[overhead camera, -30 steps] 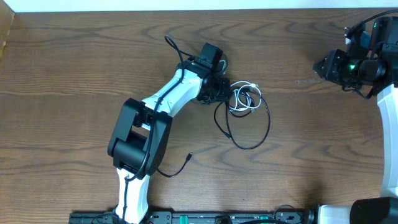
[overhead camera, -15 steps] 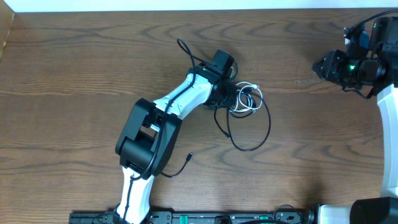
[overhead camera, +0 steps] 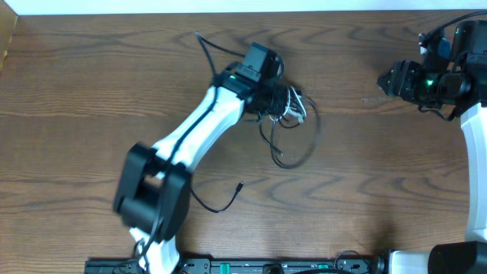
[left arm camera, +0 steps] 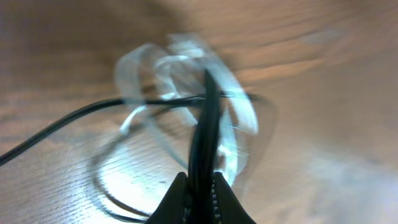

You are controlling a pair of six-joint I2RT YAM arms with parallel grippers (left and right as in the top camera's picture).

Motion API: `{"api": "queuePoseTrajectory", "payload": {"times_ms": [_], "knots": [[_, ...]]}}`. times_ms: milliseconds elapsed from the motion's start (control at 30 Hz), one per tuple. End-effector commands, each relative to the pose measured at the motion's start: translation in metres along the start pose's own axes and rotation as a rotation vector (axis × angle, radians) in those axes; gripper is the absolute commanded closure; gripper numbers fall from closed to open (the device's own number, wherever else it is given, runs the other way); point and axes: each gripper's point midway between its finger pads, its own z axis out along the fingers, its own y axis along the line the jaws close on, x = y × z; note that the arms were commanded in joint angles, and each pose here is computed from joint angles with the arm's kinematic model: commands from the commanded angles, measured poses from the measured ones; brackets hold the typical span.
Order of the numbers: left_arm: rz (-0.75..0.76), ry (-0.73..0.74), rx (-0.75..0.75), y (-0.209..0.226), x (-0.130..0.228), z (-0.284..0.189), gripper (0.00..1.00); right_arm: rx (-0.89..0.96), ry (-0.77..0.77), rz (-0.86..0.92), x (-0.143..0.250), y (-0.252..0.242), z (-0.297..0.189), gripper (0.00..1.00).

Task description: Untangle cables

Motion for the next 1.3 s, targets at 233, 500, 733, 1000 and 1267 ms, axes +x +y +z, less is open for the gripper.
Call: {"api": "queuePoseTrajectory", "payload": {"times_ms": [233, 500, 733, 1000, 1267], "knots": [[0.197, -0.075, 0.294, -0.067, -0.016, -0.066, 0.92, -0.346, 0.005, -0.158, 0.003, 0.067, -0.008, 0.37], [0.214, -0.121, 0.611, -0.094, -0.035, -0.118, 0.93, -0.450, 0.023, -0.254, 0.013, 0.113, -0.001, 0.37], [0.200, -0.122, 0.690, -0.098, -0.039, -0.132, 0.93, -0.406, 0.110, -0.195, 0.025, 0.129, 0.040, 0.41], [0.203, -0.127, 0.688, -0.098, -0.040, -0.133, 0.92, -0.419, 0.176, -0.174, 0.034, 0.143, 0.083, 0.44], [0.218, -0.146, 0.693, -0.099, -0.043, -0.135, 0.93, -0.184, 0.179, -0.093, 0.034, 0.108, 0.126, 0.53]]}}
